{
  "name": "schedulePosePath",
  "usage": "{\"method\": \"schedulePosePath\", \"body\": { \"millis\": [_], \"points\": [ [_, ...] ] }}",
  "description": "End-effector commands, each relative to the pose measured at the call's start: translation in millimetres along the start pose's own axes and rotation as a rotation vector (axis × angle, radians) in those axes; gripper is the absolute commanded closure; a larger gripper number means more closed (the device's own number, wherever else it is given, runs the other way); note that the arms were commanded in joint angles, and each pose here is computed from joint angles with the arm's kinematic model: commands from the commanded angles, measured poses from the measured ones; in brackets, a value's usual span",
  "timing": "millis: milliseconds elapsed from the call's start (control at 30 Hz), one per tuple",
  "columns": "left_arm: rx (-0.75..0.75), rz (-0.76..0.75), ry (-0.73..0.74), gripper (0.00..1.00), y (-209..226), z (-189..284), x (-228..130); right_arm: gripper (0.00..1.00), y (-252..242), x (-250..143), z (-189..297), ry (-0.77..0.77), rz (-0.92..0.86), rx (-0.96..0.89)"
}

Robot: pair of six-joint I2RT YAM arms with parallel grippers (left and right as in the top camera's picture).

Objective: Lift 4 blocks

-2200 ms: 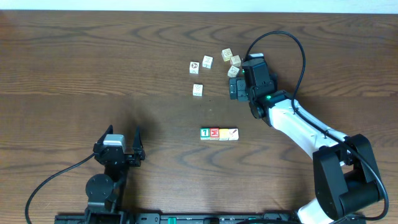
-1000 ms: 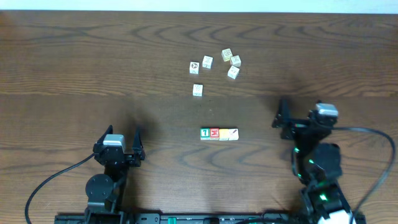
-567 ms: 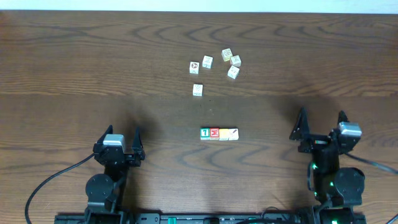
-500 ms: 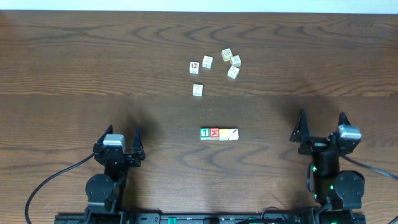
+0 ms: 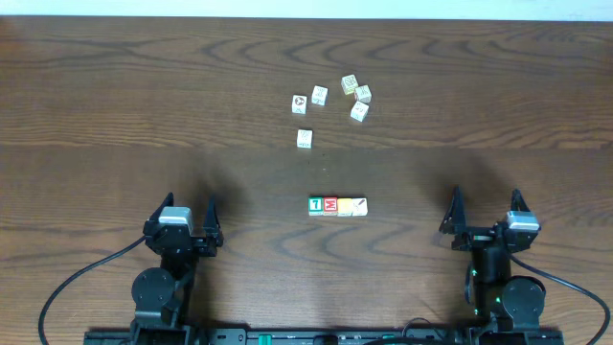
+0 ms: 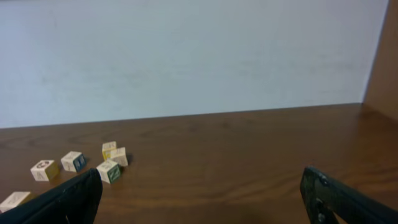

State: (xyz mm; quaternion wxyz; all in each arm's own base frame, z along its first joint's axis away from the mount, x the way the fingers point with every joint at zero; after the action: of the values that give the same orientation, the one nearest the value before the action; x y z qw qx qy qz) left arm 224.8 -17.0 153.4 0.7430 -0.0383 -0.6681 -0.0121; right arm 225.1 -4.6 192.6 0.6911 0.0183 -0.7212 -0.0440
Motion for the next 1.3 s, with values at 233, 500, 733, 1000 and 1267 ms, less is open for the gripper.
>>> {"method": "schedulePosePath", "body": {
  "millis": [233,500,733,1000,1267],
  "points": [
    [0.023,0.008,0.051,0.27,4,0,-14,0.01,-10,-33,0,0.108,0.001,-0.049],
    [0.023,0.008,0.051,0.27,4,0,-14,0.01,-8,-35,0,0.117,0.058,-0.033],
    [0.023,0.008,0.051,0.27,4,0,-14,0.01,-12,-33,0,0.112,0.057,-0.043],
    [0.023,0.008,0.051,0.27,4,0,-14,0.01,-13,-32,0,0.108,0.056,-0.053],
    [0.023,0.008,0.051,0.27,4,0,-14,0.01,-13,-32,0,0.108,0.056,-0.053]
  ]
}}
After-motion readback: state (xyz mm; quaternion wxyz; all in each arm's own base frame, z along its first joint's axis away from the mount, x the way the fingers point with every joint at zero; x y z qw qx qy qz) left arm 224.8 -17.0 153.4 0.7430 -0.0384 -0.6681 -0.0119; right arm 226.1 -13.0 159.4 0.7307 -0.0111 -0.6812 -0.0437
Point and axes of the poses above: each gripper's point midway between its finger pads, its own z axis back along the fingers, its own y axis along the line the jaws close on, x = y × z, the point moved 2 cm from there along z, back along the fingers
